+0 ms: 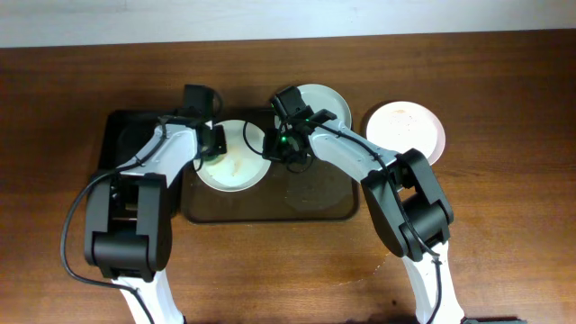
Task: Clean dirty plates on tray and stack at the side
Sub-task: 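Scrub the second plate with the sponge in the left gripper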
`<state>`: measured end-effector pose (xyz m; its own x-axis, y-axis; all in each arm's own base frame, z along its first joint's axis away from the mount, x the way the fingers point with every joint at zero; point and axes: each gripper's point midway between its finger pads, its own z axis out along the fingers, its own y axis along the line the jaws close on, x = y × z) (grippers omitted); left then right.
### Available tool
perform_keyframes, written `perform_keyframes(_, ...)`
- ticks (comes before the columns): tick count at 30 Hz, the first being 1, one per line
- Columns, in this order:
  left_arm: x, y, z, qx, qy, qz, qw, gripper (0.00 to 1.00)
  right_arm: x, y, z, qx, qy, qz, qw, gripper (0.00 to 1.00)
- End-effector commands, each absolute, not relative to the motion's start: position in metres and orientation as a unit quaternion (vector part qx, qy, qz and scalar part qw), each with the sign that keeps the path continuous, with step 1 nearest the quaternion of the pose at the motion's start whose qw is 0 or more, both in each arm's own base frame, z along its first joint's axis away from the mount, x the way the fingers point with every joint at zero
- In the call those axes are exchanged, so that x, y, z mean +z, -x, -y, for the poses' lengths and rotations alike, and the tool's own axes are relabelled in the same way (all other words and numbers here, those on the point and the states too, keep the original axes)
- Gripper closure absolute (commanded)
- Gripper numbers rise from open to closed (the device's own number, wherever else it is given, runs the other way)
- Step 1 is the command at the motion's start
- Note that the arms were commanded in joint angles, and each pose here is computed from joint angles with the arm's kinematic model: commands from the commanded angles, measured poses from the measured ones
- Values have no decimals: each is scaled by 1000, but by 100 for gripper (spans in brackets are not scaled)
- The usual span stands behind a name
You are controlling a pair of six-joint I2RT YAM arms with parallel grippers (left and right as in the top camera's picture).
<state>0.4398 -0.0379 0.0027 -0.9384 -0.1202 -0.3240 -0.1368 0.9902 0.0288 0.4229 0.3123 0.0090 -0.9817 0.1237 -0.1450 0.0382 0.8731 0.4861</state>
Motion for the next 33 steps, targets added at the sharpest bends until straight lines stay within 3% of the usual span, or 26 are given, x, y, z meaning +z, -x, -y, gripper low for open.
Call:
perform_keyframes(1, -50, -363, 57, -37, 4, -999, 1, 99, 2, -426, -309, 249, -46, -964, 80, 96)
perform_keyframes(4, -30, -352, 124, -241, -111, -964, -3, 99, 2, -426, -309, 250, -46, -964, 79, 96)
perform_keyframes(5, -29, -357, 127, -250, -114, -961, 8, 99, 2, -426, -309, 250, -46, -964, 79, 96)
perform_keyframes(7, -30, -372, 124, -238, -114, -964, 38, 99, 2, -426, -309, 250, -46, -964, 79, 96)
perform_keyframes(13, -33, -452, 36, -75, 58, -980, 176, 99, 2, -426, -309, 250, -46, -964, 79, 96)
perform_keyframes(16, -41, -430, 20, -60, 76, -987, 130, 99, 2, -426, -309, 250, -46, -964, 79, 96)
perform_keyframes(19, -49, -374, 26, -66, 78, -995, 12, 99, 2, -426, -309, 250, -46, -964, 80, 96)
perform_keyframes(22, -38, -357, 69, -187, 2, -982, -17, 99, 3, -426, -309, 251, -46, -964, 79, 96)
perform_keyframes(26, -14, -408, 103, -302, -25, -949, 93, 99, 3, -426, -310, 254, -45, -963, 78, 96)
perform_keyframes(29, 6, -450, 95, -309, 7, -938, 158, 99, 3, -425, -310, 253, -45, -963, 77, 96)
perform_keyframes(33, 72, -497, 80, -354, 0, -907, 226, 99, 3, -425, -310, 254, -45, -963, 77, 96)
